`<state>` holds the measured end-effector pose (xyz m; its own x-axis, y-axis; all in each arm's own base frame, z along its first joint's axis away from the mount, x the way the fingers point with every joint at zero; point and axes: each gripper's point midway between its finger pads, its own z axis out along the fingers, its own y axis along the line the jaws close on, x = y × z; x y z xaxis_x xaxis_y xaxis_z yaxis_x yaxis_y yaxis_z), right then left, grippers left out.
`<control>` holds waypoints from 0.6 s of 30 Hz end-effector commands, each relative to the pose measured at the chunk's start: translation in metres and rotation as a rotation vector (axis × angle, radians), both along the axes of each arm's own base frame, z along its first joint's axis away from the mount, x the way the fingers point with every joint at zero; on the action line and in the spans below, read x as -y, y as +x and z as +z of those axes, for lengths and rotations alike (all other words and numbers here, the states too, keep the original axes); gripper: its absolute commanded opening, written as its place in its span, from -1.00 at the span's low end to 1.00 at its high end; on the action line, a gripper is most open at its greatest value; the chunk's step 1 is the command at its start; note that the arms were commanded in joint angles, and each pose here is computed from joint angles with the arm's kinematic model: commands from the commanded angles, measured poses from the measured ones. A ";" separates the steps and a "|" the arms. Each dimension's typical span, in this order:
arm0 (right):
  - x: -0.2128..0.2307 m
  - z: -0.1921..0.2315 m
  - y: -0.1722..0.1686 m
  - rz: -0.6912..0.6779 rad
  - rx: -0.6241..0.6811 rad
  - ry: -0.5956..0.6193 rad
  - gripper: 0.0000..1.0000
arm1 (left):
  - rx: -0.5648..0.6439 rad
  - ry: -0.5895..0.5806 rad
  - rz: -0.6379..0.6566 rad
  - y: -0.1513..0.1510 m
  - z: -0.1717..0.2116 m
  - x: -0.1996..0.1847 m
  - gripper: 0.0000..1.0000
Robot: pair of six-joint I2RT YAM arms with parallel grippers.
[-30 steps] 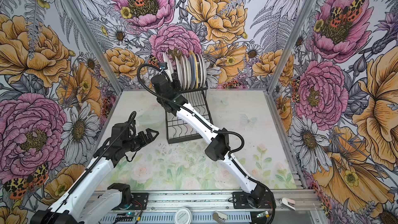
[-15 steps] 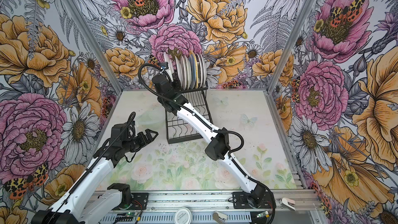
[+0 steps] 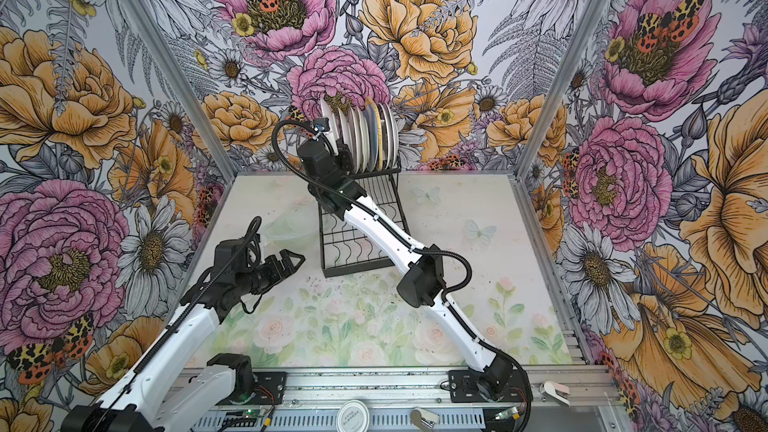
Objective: Load the plates into the dish rack
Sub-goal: 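Lower the plate into the front rack slot with the right gripper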
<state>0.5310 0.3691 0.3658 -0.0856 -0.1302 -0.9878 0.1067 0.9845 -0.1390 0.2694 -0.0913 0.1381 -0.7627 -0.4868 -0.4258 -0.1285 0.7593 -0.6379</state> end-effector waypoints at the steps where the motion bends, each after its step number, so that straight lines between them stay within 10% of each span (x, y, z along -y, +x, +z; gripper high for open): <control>1: 0.027 0.045 -0.007 -0.045 0.064 0.059 -1.00 | 0.024 -0.001 -0.012 -0.001 0.002 -0.001 0.97; 18: 0.019 0.010 0.007 -0.046 0.026 0.052 -1.00 | 0.021 -0.010 -0.012 0.000 0.001 -0.001 0.98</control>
